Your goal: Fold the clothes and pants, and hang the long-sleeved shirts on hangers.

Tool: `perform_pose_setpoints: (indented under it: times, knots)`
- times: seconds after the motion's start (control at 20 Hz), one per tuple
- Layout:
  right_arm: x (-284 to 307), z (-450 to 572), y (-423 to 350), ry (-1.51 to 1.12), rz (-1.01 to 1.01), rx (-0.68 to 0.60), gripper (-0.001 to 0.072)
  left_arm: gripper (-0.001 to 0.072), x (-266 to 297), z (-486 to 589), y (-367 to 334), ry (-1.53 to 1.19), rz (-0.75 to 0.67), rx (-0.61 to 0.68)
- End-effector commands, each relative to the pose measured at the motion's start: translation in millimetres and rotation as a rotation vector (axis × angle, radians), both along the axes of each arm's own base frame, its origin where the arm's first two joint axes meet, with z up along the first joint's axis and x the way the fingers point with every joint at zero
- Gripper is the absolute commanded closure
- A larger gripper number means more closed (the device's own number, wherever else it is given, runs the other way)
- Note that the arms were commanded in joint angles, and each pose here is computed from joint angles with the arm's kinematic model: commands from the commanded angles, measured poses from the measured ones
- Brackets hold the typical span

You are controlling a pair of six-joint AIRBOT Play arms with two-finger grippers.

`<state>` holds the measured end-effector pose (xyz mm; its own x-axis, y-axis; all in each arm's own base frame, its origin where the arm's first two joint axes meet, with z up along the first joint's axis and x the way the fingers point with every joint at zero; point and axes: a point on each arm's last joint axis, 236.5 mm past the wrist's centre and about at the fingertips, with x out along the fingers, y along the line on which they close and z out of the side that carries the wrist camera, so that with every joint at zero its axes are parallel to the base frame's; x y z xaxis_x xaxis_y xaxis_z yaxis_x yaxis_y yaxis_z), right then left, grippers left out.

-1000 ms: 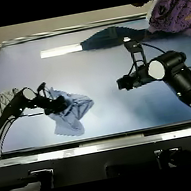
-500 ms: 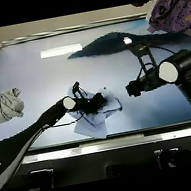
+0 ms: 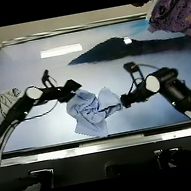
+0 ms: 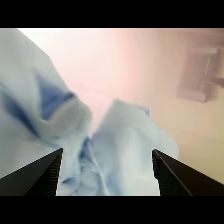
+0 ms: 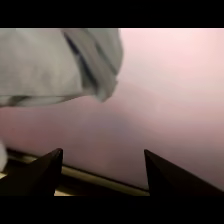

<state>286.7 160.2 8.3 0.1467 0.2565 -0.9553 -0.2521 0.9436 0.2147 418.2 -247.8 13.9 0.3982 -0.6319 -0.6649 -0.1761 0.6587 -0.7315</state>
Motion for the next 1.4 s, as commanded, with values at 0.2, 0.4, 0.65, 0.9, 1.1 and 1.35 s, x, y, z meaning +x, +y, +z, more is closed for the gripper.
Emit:
perform_pose_setpoints:
  times: [0.2,0.4,0.65,0.9,1.1,1.35]
  knots:
    - [-70.7,-61.3,100.7,0.337,-0.006,0.498,0.011,0.0074,14.1,10.1,114.4,0.034,0.106,0.038]
    - [-62.9,-74.4,102.9,0.318,-0.042,0.51,0.0111,0.0074,19.5,9.8,132.8,0.011,0.121,0.055]
    - [-65.3,-89.0,124.6,0.337,-0.043,0.541,0.0122,0.0073,20.2,-0.6,137.0,0.025,0.116,0.071]
    - [-82.5,-94.6,143.6,0.321,0.031,0.516,0.0676,0.0073,20.9,-22.6,135.6,0.074,0.115,0.071]
    - [-76.6,-78.5,124.3,0.263,0.012,0.45,0.0676,0.0073,20.2,-49.3,117.5,0.082,0.047,0.102]
    - [-90.4,-69.6,102.6,0.274,0.029,0.359,0.0674,0.0073,23.7,-87.0,82.5,0.05,-0.087,0.095]
